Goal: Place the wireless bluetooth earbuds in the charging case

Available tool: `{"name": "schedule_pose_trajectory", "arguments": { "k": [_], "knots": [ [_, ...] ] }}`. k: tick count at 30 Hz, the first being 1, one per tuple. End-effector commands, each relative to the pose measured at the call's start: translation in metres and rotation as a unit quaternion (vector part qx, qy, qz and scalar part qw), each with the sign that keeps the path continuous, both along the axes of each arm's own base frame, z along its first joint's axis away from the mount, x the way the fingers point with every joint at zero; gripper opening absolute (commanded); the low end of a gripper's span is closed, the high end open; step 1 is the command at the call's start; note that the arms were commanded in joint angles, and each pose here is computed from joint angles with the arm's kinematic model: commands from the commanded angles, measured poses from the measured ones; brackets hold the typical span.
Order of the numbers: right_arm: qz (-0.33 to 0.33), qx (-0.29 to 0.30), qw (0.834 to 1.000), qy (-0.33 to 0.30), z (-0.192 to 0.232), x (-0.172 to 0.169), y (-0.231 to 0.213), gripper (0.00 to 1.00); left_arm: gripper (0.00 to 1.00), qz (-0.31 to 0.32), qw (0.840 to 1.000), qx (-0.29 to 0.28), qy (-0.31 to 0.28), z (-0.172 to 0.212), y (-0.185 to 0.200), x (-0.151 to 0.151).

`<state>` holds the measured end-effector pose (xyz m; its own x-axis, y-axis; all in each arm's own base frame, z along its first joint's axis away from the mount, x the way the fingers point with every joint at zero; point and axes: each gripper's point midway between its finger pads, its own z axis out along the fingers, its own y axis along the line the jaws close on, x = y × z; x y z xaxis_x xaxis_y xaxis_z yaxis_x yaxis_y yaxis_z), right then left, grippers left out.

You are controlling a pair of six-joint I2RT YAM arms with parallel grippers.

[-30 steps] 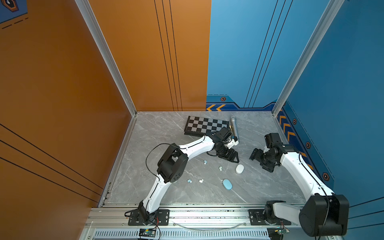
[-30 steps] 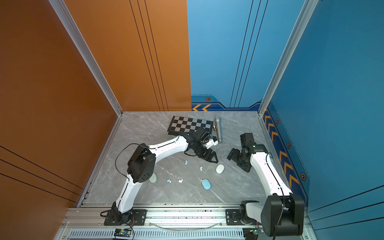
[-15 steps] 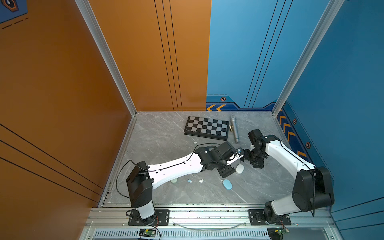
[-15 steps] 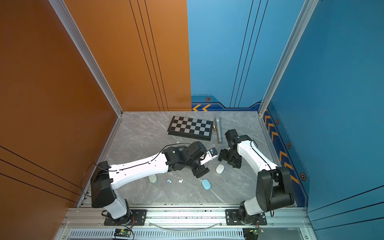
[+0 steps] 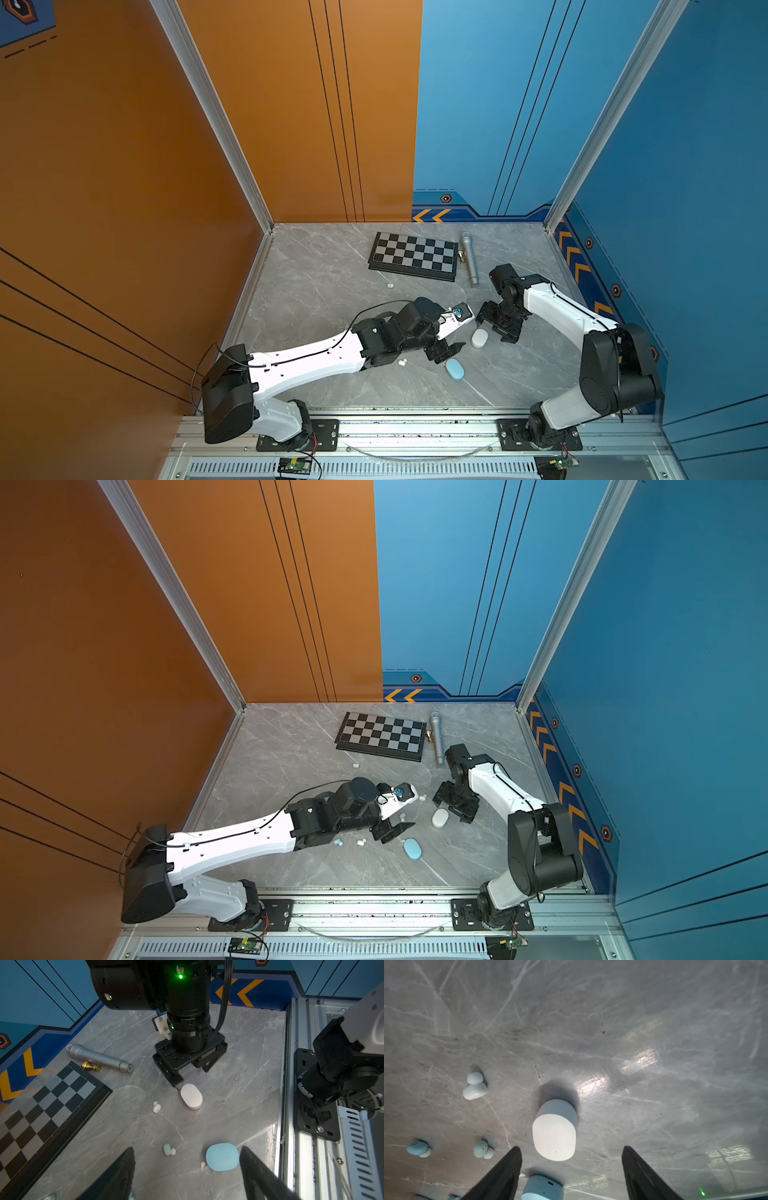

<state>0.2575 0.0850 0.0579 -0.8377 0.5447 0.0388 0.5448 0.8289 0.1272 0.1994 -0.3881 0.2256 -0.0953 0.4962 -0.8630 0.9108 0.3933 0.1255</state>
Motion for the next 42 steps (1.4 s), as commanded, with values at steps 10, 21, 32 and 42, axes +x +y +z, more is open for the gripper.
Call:
{"name": "schedule_pose_trajectory", "arguments": {
  "k": [10,21,32,42],
  "knots": [
    [-0.044,-0.016,0.999,0.018,-0.027,-0.001,0.013,0.70,0.80,0.026,0.999,-0.018,0.004,-0.003,0.018,0.006],
    [-0.051,-0.029,0.998,0.033,-0.039,-0.003,0.010,0.54,0.80,0.039,0.999,-0.030,0.009,-0.001,0.021,0.015],
    [-0.086,-0.004,0.996,0.011,-0.025,0.008,0.014,0.37,0.81,0.075,0.992,-0.095,0.047,0.012,0.020,0.035],
    [-0.149,0.128,0.976,-0.098,0.058,0.045,0.030,0.36,0.81,0.137,0.927,-0.275,0.215,0.039,0.035,0.070]
  ]
}}
